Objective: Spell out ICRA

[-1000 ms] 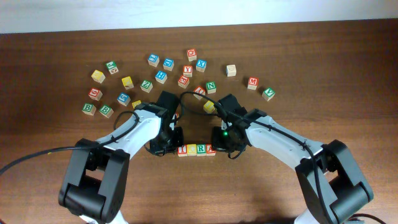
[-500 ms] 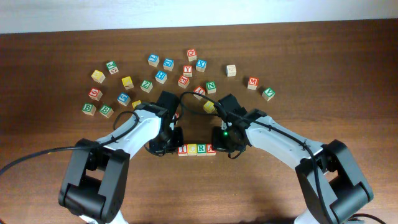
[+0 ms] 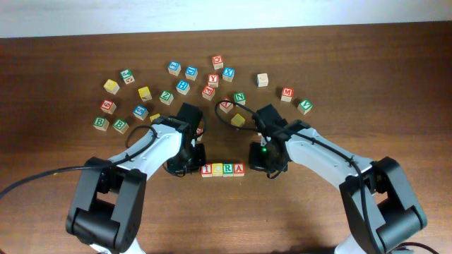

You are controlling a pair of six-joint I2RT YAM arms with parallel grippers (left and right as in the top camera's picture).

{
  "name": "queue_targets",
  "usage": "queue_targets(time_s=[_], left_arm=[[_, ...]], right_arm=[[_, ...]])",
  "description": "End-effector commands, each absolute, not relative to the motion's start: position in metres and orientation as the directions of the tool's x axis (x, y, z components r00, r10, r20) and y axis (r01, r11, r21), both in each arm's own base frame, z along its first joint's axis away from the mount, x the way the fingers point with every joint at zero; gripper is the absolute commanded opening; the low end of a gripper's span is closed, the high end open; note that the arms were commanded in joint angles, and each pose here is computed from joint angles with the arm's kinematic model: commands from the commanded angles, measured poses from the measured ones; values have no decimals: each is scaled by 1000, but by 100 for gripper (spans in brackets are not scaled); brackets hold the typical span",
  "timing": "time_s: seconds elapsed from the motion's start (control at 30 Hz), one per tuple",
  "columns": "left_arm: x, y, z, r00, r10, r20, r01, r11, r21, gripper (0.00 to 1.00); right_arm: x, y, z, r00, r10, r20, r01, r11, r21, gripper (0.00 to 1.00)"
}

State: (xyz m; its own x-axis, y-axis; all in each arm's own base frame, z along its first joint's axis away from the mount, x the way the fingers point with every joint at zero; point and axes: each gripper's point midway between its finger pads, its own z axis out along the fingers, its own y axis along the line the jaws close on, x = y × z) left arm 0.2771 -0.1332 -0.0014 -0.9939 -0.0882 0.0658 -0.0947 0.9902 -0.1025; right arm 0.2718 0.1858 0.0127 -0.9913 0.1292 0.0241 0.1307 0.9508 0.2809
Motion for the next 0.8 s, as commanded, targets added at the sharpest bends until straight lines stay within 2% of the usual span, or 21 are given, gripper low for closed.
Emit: queue_targets(time_s=[0.0, 0.1, 0.17, 0.3, 0.37, 0.47, 0.5, 0.53, 0.57, 0.63, 0.77], left_arm=[[281, -126, 5, -993, -103, 60, -107, 991, -75, 16], [289, -116, 20, -993, -118, 31, -119, 992, -36, 17], [293, -113, 41, -991, -130, -14, -129, 990, -60, 18], [294, -113, 86, -983, -134, -125, -120, 986, -113, 20], [289, -111, 120, -968, -140, -207, -109, 982, -154, 23], [278, -107, 164, -935, -151, -322, -86, 974, -210, 28], [274, -104, 180, -916, -158, -370, -77, 971, -225, 33], [271, -101, 196, -892, -167, -420, -69, 969, -238, 39], [267, -96, 210, -865, -177, -469, -64, 967, -247, 58], [261, -90, 230, -824, -191, -533, -57, 965, -258, 99], [259, -88, 235, -812, -195, -550, -54, 964, -262, 99]], right_arm=[[271, 182, 14, -993, 114, 18, 115, 958, 263, 9], [271, 181, 28, -994, 111, -6, 105, 955, 277, 16], [268, 178, 49, -993, 113, -40, 97, 952, 289, 28], [256, 163, 89, -986, 124, -112, 89, 957, 277, 39], [244, 149, 125, -970, 154, -190, 95, 954, 286, 46], [224, 130, 174, -920, 199, -337, 88, 944, 317, 52], [214, 123, 191, -894, 217, -393, 83, 940, 330, 55], [202, 117, 208, -862, 229, -452, 67, 936, 346, 70], [190, 111, 220, -836, 236, -495, 50, 932, 360, 95], [169, 101, 239, -794, 232, -563, -6, 922, 388, 98], [155, 92, 251, -761, 253, -597, -35, 904, 426, 98]])
